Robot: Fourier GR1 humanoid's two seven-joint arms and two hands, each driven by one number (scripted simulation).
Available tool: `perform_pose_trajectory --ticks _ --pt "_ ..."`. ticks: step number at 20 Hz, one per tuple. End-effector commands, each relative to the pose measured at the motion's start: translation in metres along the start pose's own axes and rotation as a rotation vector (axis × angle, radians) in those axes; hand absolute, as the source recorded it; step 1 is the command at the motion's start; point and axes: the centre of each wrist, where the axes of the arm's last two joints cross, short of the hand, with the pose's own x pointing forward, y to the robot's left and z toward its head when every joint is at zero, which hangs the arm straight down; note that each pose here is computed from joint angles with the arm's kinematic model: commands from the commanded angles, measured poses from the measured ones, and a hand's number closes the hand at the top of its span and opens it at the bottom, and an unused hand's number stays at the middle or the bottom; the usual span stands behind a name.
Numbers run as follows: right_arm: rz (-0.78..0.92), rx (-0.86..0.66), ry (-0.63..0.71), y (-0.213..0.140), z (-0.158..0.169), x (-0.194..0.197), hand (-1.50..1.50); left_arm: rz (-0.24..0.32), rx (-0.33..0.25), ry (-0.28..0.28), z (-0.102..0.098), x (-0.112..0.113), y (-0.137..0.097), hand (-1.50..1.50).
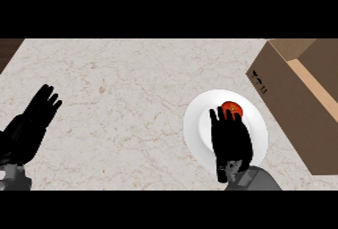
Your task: Pick the bell pepper from the plate and place it in the cardboard box
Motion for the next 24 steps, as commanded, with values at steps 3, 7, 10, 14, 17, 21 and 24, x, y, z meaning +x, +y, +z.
perform_pose_trajectory --ticks 3,7,10,14,17,21,24 --pt "0.019 0.003 0.024 0.012 -0.006 0.004 -1.50 -0.008 -0.019 0.010 0.000 0.015 0.007 0.00" --pt "0.004 0.006 0.038 0.022 -0.016 -0.012 -1.50 0.018 -0.002 0.015 0.012 -0.011 -0.012 0.00" --pt "0.037 -0.043 0.006 0.027 -0.002 0.000 1.50 0.007 -0.001 0.006 0.002 0.011 -0.022 0.00" --pt "0.039 -0.069 -0.051 0.015 -0.034 0.003 1.50 0.004 -0.017 0.003 0.001 0.018 0.005 0.00" --pt "0.047 -0.078 -0.068 0.034 -0.028 -0.006 1.50 -0.011 -0.012 0.001 0.028 0.000 -0.005 0.00" --pt "0.057 -0.089 -0.079 0.013 -0.027 0.002 1.50 0.008 -0.004 -0.005 0.001 0.002 -0.017 0.00" --pt "-0.165 -0.033 -0.024 -0.002 -0.062 -0.015 1.50 -0.009 -0.012 -0.012 0.013 -0.001 -0.010 0.00"
